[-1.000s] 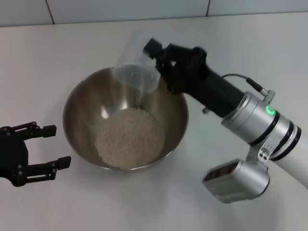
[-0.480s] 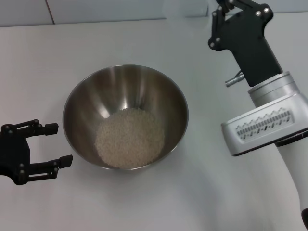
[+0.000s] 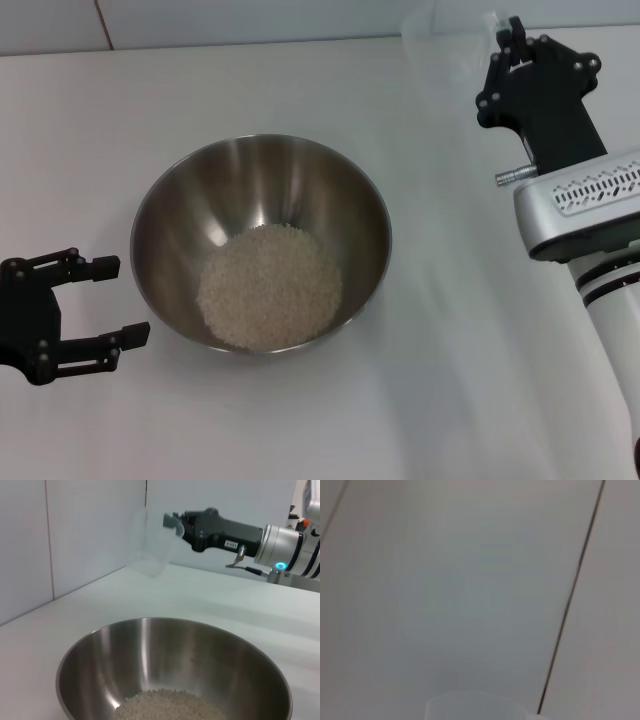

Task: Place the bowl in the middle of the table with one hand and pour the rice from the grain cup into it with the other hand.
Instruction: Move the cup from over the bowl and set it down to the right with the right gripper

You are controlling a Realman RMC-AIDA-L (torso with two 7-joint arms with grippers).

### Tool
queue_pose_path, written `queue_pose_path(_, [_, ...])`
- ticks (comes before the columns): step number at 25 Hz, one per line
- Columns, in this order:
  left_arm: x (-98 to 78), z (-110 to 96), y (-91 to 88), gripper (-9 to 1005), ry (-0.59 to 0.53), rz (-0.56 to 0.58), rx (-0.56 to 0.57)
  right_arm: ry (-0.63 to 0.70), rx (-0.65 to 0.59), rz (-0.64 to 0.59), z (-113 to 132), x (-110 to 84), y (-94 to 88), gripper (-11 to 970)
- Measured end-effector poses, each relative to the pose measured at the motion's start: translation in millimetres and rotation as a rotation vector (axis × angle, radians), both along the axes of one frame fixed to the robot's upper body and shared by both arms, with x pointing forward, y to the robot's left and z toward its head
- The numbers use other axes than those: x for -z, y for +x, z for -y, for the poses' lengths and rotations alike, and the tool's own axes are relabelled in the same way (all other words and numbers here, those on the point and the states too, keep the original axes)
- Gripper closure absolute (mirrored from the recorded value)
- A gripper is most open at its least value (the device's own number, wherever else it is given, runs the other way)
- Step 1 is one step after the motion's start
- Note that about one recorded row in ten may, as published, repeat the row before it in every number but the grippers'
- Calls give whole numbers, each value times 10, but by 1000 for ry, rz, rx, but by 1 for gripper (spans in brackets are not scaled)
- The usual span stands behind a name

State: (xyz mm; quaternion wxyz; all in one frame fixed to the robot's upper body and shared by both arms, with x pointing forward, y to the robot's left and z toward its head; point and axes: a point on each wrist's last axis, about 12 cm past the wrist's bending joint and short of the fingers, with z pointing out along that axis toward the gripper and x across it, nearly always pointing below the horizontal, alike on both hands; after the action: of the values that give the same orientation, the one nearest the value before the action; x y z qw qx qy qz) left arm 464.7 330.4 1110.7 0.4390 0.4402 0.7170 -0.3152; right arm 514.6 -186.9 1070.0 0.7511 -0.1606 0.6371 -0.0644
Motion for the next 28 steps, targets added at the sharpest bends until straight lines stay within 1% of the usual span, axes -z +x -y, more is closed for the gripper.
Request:
queue_pose_path(4, [0,-3,-3,184,1,0,-1,46,23,-103,66,67,-14,932])
queue_pose_path(6, [0,-7,-8,184,1,-1,-1,55,26,-120,73,84,-19,932])
queue_pose_path(13, [-6,-9,-1,184,3,0,1,90,46,-252,196,228,-21,932])
queue_pose_path(14, [-7,-9,0,184,3,1,1,96,47,-280,220,273,-20,931])
queue_pose_path(21, [-10,-5,10,184,5,3,1,89,26,-310,232,327,-11,931])
queue_pose_path(28, [-10,0,12,184,5,4,2,68,29,-348,257,420,-8,930])
